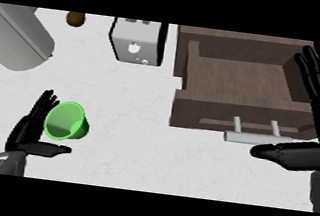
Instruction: Pick up the cup, place it into the drawer and close the drawer
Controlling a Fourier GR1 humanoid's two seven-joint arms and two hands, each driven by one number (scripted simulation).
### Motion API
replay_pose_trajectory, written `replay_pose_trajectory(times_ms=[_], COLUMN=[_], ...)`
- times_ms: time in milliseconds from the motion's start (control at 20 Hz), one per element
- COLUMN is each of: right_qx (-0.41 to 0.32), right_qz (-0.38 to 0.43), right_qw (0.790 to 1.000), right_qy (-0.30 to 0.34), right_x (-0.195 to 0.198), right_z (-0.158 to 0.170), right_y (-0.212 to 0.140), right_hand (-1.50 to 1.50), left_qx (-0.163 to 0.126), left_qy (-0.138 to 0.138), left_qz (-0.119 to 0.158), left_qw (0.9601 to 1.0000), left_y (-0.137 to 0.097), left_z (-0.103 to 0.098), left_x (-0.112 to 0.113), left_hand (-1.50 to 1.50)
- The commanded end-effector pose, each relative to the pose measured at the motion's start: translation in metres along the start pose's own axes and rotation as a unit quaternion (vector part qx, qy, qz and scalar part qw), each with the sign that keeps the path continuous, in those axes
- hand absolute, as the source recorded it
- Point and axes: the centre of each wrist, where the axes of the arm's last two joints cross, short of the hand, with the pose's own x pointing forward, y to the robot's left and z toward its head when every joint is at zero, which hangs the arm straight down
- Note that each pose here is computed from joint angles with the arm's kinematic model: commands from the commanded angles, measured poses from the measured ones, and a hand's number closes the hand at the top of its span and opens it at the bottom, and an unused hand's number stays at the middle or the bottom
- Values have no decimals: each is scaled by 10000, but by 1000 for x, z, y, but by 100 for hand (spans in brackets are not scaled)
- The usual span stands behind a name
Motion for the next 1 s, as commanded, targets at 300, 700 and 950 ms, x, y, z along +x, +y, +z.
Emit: replay_pose_trajectory(times_ms=[300, 700, 950], right_qx=[71, -53, 103], right_qz=[-11, -9, 49], right_qw=[10000, 10000, 9999], right_qy=[-50, 9, -27], right_x=[2, 5, 7], right_z=[-3, -6, -12], right_y=[6, -3, 6], right_hand=[-150, -150, -150], left_qx=[-242, -469, -824], left_qy=[-449, -557, -438], left_qz=[298, 499, 1016], left_qw=[9983, 9961, 9904], left_y=[-9, -44, -46], left_z=[-1, -17, -22], left_x=[-7, -11, -8], left_hand=[-150, -150, -150])
